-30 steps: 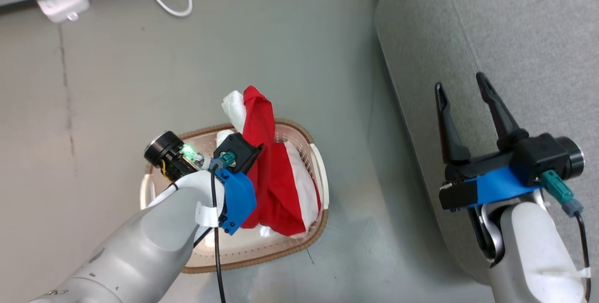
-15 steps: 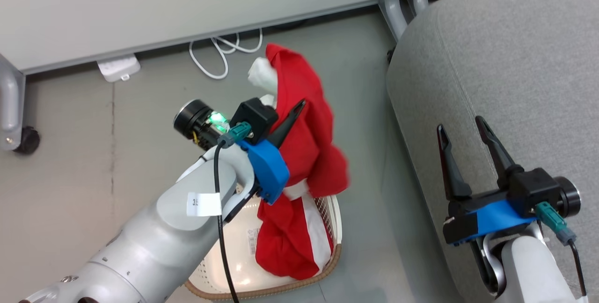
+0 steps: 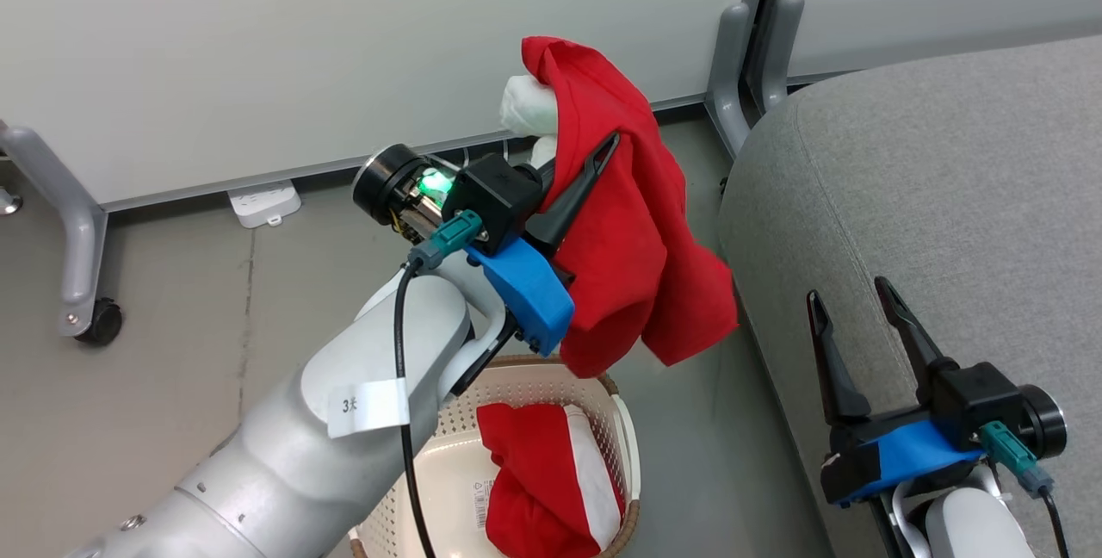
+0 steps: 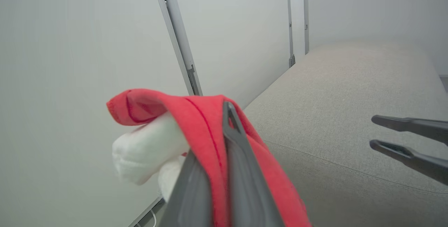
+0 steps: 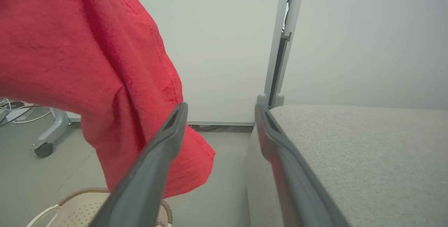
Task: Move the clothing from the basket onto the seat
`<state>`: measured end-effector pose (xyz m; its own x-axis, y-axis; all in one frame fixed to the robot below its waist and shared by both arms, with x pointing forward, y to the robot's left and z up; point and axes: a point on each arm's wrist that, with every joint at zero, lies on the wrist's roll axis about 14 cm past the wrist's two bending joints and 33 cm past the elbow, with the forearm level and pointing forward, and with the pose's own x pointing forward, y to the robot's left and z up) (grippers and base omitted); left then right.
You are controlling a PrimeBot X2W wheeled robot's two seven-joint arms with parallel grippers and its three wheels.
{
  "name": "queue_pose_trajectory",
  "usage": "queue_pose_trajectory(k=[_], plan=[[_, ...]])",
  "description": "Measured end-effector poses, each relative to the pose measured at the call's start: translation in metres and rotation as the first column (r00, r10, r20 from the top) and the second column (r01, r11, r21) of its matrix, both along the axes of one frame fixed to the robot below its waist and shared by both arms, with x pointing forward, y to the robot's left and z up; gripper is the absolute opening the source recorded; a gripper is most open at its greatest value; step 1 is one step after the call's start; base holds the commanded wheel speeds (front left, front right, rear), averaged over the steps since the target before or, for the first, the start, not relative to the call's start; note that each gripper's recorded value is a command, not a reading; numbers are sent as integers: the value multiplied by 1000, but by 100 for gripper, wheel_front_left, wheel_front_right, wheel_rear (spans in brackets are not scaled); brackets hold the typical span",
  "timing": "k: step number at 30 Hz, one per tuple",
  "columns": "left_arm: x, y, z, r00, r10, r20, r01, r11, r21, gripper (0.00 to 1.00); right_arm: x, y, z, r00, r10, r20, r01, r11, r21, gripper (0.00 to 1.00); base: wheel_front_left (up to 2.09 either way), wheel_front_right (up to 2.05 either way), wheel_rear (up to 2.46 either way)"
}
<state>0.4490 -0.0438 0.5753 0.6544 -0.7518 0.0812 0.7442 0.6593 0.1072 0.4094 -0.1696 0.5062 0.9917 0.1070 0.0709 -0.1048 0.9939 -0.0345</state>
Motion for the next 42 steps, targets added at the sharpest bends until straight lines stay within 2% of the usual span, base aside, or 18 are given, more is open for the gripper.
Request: queue_pose_trajectory(k=[13, 21, 32, 42], plan=[[-10, 6, 24, 998, 11, 58, -10, 1000, -19, 0, -8, 14, 7, 999, 40, 19, -40, 999, 1, 100, 0, 0, 0], [-6, 10, 23, 998, 23, 55, -21, 999, -23, 0, -9, 43, 4, 991, 136, 11, -136, 990, -34, 100, 0, 0, 0], [-9, -1, 19, 999, -5, 50, 7, 1000, -22, 0, 6, 90, 14, 948, 317, 29, -311, 942, -127, 100, 0, 0, 0], [-13, -7, 16, 998, -27, 52, 28, 1000, -14, 0, 26, 118, 17, 910, 414, 19, -403, 894, -196, 100, 0, 0, 0]])
